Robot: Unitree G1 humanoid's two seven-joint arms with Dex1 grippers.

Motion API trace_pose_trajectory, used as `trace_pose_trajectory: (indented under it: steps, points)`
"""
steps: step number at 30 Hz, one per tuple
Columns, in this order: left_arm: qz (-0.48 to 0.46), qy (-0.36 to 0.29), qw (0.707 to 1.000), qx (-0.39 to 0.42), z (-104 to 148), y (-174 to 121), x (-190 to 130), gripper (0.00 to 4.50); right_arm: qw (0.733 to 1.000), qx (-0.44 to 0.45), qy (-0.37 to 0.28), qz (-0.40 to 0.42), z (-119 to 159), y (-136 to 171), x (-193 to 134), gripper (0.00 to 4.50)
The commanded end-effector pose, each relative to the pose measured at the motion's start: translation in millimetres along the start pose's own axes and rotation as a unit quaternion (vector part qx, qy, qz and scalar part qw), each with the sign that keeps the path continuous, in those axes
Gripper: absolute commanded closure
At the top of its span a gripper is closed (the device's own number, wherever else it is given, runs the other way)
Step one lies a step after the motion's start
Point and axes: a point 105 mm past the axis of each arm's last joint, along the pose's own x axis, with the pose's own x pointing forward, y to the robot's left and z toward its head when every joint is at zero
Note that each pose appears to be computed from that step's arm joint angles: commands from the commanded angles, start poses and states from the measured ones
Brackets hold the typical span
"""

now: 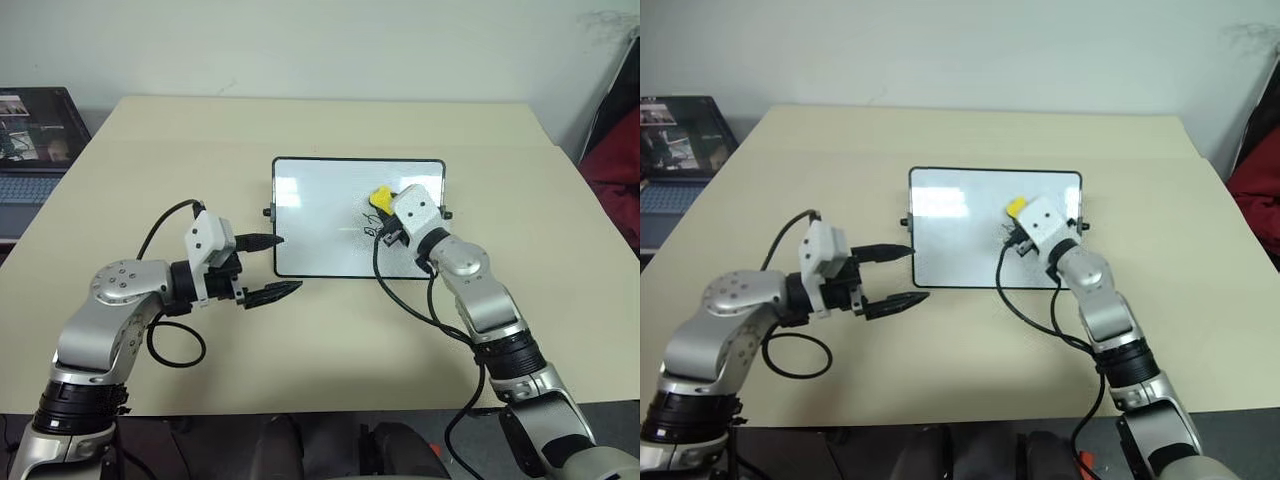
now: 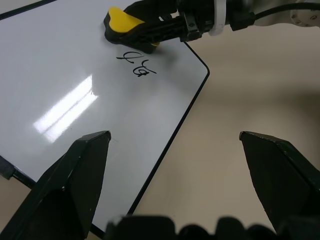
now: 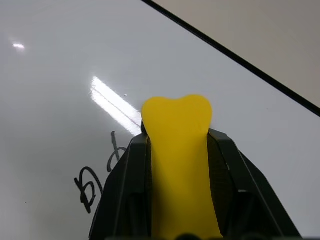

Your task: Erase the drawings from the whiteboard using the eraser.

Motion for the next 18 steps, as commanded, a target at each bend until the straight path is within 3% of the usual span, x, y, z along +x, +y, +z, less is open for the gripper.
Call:
trace_pose_trajectory:
  steps: [1,11,13,18]
  points:
    - [0.007,-0.013,1.000,0.020,12.4,3.7,-3.4,0.00,0.998,-0.003,0.049,0.048,-30.7,30.0,1.7,3.36]
    - [0.005,-0.015,1.000,0.018,12.2,4.7,-1.1,0.00,0.991,-0.024,0.074,0.112,-57.3,76.3,1.0,3.36]
    - [0.007,-0.014,1.000,0.016,10.3,5.5,-2.2,0.00,0.991,-0.028,0.061,0.113,-47.9,74.4,1.4,3.36]
    - [0.028,0.005,1.000,0.005,-4.8,13.2,-10.8,0.00,0.996,-0.024,-0.017,0.084,12.1,43.5,-7.2,3.36]
